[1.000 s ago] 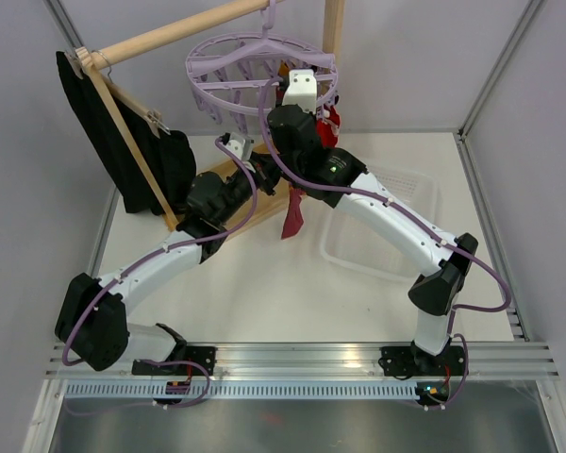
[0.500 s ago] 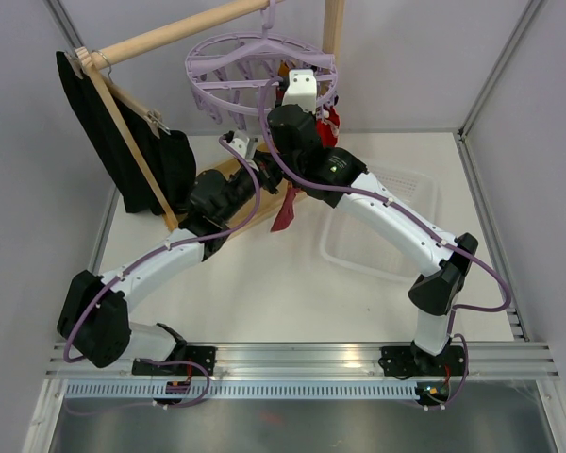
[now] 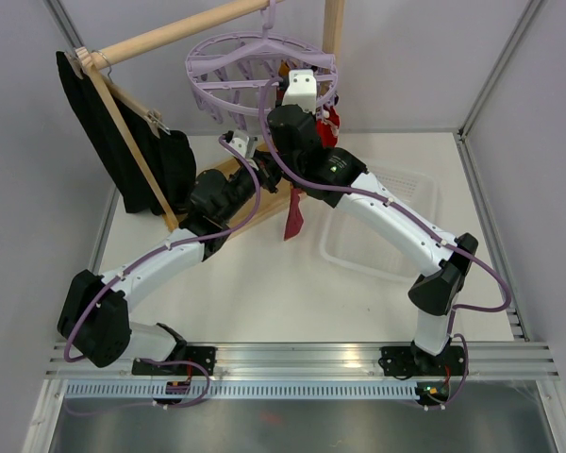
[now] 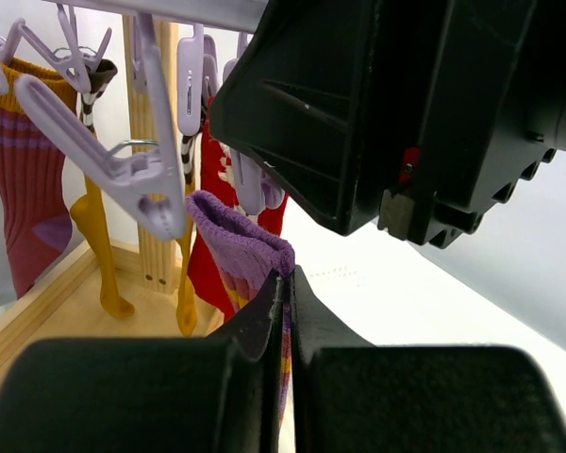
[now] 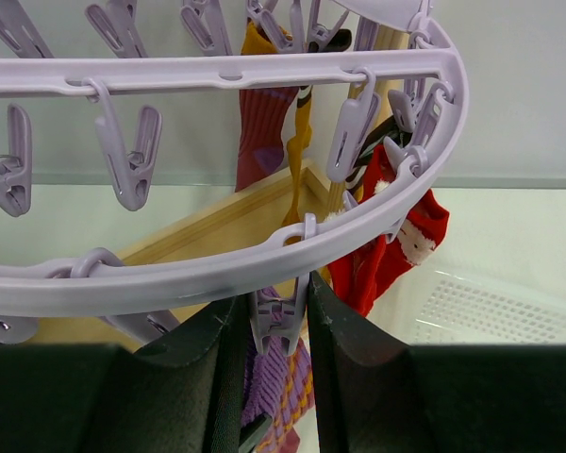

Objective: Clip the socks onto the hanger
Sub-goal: Clamp the sock onto the hanger.

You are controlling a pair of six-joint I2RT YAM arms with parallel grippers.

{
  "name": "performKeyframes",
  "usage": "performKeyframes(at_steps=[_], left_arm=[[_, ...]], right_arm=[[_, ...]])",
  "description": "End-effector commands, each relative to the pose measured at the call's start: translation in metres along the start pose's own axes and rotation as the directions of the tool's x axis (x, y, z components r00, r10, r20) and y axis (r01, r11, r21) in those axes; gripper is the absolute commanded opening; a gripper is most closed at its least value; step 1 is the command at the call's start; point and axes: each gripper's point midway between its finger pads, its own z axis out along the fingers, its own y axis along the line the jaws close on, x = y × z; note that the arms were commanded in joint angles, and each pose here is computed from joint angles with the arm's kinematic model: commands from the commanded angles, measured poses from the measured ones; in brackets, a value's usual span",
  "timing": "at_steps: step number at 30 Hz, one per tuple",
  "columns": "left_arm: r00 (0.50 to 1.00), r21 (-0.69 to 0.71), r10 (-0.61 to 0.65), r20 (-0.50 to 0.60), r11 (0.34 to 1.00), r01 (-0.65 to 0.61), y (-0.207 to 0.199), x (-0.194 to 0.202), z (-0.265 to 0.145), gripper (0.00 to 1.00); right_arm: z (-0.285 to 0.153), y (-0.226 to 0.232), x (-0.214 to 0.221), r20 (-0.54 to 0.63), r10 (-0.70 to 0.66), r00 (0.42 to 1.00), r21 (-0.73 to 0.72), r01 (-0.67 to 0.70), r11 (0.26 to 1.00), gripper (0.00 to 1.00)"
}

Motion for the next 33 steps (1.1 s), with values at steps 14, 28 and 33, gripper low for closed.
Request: performKeyframes(at_steps=[14, 28, 33], left_arm=[[0.996, 0.029, 0.047, 0.078, 0.998, -0.049, -0.009, -0.031, 0.009, 0.02], [0.999, 0.030, 0.036, 0.037, 0.999, -0.037, -0.008, -0.017, 0.009, 0.02], [0.999, 0.033, 0.034, 0.037, 0.999, -0.035, -0.009, -0.017, 0.009, 0.02]], right_arm=[[0.002, -0.003, -0.015, 0.026, 0.046, 0.999, 0.005, -0.046, 0.999, 0.00], [0.002, -0.005, -0.017, 0.031, 0.049, 0.998, 0.007, -0.049, 0.999, 0.00], [0.002, -0.006, -0.018, 0.032, 0.050, 0.998, 0.007, -0.050, 0.999, 0.00]])
